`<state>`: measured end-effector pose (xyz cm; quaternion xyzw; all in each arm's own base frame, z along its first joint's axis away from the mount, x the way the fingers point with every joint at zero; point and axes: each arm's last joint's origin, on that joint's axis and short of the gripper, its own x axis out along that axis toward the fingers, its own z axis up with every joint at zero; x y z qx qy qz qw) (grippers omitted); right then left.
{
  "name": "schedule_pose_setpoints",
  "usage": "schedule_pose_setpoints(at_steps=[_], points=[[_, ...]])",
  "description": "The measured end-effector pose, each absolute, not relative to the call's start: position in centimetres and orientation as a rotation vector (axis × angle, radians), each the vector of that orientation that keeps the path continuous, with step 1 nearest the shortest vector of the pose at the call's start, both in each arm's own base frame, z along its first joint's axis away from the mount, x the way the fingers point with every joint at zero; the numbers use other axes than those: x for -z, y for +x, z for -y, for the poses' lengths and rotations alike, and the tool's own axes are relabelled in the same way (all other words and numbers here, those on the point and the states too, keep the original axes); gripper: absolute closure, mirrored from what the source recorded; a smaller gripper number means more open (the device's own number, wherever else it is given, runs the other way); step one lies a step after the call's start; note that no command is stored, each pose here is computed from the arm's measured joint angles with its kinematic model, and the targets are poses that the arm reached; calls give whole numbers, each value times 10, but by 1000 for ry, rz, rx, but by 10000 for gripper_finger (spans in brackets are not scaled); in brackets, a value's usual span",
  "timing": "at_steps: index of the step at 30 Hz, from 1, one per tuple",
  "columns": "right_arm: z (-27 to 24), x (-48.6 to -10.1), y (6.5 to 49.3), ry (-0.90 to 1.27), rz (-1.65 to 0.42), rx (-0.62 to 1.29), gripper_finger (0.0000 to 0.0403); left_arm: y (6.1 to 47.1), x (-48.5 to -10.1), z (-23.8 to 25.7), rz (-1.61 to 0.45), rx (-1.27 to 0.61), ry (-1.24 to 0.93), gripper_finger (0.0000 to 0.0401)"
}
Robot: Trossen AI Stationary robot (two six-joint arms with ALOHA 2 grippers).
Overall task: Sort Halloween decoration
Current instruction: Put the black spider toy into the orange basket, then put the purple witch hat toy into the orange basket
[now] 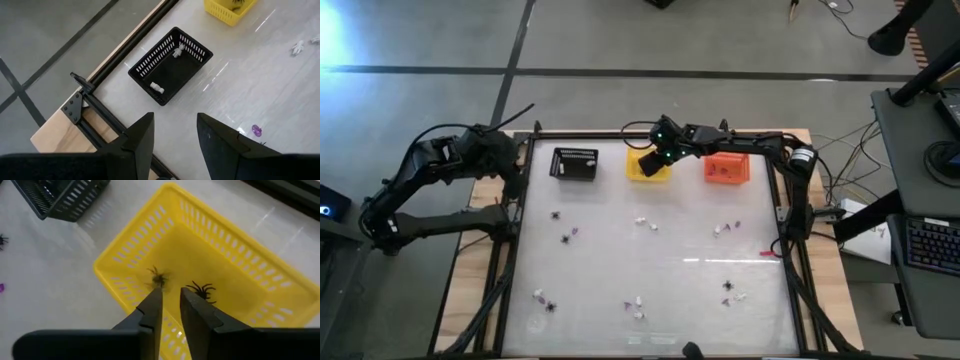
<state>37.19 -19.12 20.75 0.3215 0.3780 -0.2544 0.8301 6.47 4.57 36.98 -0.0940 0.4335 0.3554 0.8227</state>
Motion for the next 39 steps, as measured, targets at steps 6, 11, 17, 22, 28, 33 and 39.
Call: schedule_pose_setpoints(at_steps=[6, 11, 17, 22, 28, 33, 39], points=[[191, -219, 372, 677, -808, 537, 320, 65, -370, -46, -913, -769, -225, 269], [189, -243, 367, 629, -892, 516, 316, 66, -369, -44, -885, -735, -319, 269], [183, -274, 357, 592, -956, 506, 318, 69, -363, -43, -881, -678, -422, 269], [179, -295, 350, 545, -961, 512, 315, 74, -334, -44, -953, -654, -518, 269], [174, -312, 339, 525, -966, 547, 314, 84, -299, -44, -948, -535, -603, 269], [167, -317, 326, 540, -1030, 566, 312, 93, -278, -44, -904, -469, -664, 269], [157, -323, 313, 555, -1091, 596, 312, 100, -258, -39, -934, -410, -697, 269]])
